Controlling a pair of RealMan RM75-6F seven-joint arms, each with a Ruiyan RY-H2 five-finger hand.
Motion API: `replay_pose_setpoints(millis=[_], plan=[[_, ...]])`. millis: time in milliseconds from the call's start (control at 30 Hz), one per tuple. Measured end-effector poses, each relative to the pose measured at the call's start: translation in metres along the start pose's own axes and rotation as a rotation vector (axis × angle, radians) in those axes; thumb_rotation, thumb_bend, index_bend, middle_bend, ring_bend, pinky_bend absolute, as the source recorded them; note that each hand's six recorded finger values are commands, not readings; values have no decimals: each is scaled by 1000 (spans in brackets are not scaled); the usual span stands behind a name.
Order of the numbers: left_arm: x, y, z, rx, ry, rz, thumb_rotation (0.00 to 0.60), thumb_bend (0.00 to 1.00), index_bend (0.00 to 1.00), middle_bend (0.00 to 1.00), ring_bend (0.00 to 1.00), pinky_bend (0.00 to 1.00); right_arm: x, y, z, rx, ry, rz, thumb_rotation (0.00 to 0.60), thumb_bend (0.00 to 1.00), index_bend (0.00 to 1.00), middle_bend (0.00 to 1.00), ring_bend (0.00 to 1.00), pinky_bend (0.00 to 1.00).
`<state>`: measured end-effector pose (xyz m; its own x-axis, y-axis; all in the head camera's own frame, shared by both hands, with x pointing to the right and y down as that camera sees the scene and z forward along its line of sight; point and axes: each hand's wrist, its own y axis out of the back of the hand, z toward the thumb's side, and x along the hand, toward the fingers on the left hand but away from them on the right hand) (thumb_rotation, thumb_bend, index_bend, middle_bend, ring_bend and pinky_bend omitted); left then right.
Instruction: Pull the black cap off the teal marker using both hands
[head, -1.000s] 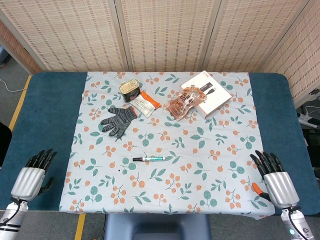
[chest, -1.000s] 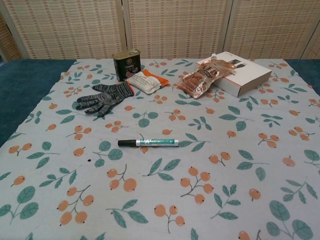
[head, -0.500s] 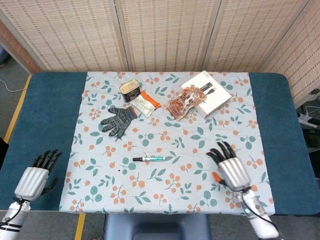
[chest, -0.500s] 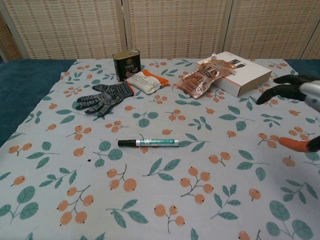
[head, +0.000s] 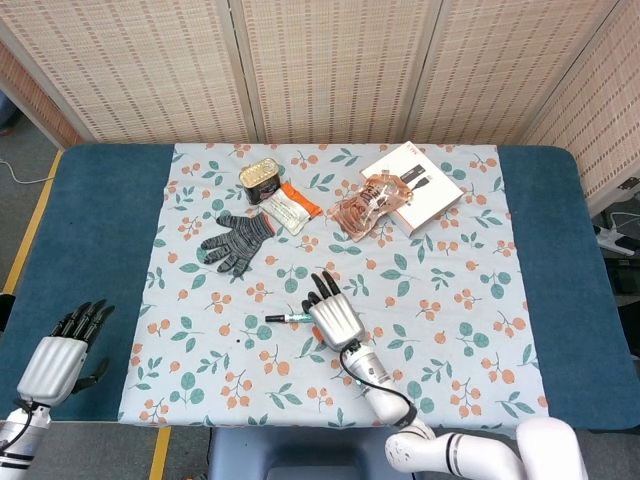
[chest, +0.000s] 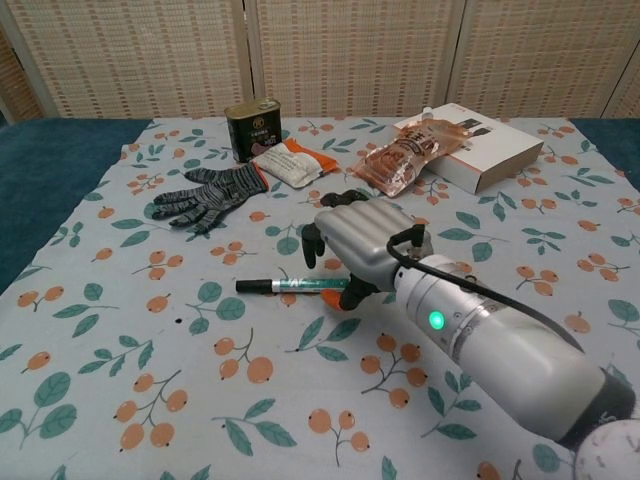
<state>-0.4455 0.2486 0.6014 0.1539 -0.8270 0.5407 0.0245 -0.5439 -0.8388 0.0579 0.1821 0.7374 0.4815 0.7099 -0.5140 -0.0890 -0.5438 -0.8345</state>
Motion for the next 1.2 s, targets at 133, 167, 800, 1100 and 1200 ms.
replay_pose_setpoints(millis=[133,167,800,1100,1200], plan=[[-1,1,-2,-2,7,-1,600,382,0,0,0,149,-11,-5,13,23,3,14,600,241,424,327,44,0],[-1,1,-2,-2,8,-2,600,382,0,0,0,149,-12,-5,13,24,1,15,600,241,429,327,45,0],[4,-5,-1,3,8,-25,600,380,0,0,0,150,-15,-12,-2,77,-43,35,600,271,558,397,120,0],[4,-5,-1,4,13,-29,600,379,0,0,0,153,-14,-13,-2,92,-34,27,600,305,766,614,305,0],[5,-5,-1,4,6,-25,600,380,0,0,0,154,-15,-14,-3,102,-36,33,600,330,799,650,327,0]])
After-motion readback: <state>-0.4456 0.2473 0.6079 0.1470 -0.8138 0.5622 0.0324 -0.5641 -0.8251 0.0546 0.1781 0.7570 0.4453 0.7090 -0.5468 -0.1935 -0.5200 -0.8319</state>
